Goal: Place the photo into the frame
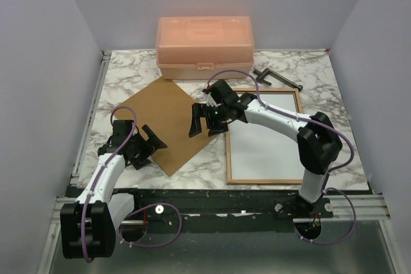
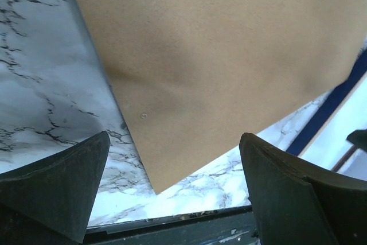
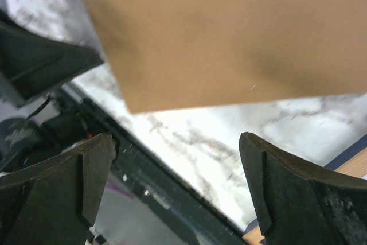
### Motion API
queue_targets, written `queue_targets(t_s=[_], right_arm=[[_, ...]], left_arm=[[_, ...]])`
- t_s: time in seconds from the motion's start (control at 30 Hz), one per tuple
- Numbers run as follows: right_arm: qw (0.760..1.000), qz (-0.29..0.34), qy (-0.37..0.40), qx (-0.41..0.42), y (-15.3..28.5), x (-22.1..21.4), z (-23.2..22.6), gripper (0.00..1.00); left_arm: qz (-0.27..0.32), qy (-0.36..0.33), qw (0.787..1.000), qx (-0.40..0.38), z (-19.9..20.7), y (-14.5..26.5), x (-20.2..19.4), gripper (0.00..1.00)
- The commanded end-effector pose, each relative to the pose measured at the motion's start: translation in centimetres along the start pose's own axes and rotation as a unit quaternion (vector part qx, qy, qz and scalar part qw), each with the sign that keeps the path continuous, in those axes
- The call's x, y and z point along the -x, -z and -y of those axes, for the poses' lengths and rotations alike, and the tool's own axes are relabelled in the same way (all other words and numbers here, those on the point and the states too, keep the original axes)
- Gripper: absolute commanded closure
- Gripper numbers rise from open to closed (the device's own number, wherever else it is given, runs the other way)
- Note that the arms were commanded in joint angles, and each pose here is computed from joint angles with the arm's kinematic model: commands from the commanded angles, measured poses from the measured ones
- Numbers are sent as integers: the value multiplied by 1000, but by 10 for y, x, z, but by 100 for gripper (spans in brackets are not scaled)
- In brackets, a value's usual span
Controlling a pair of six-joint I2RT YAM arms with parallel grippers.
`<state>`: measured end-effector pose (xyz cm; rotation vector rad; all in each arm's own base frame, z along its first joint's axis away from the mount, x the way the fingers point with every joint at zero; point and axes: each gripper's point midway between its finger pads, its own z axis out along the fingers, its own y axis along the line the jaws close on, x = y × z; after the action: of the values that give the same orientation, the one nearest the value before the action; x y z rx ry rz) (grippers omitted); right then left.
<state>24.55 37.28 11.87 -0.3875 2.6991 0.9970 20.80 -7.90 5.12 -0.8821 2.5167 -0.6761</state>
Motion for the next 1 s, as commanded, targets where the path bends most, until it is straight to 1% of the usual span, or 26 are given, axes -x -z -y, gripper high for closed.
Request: queue_targets(t_s=[0.0,0.2,0.33,0.47,0.63,0.8,0.97], right_arm=[[995,25,20,-91,-14,33,42,0],[992,43,15,-121,-24,81,71,0],[990,32,9,-137,-39,98,97,0],[989,4,9,-147,-58,94,114,0],[991,-33,7,-128,-76,78,119,0],[996,-66,-1,-57,-80,55,98,0],[994,-108,4,8,-79,23,62,0]], left_arm=[[17,25,999,44,-15,-5,7,1],[30,37,995,87,-31,-7,14,1],[28,39,996,77,-31,-11,17,1],[25,36,997,65,-28,-15,21,1],[13,32,998,45,-22,-22,20,2],[4,29,999,33,-20,-23,16,3],[-5,34,999,2,-11,-18,7,4]])
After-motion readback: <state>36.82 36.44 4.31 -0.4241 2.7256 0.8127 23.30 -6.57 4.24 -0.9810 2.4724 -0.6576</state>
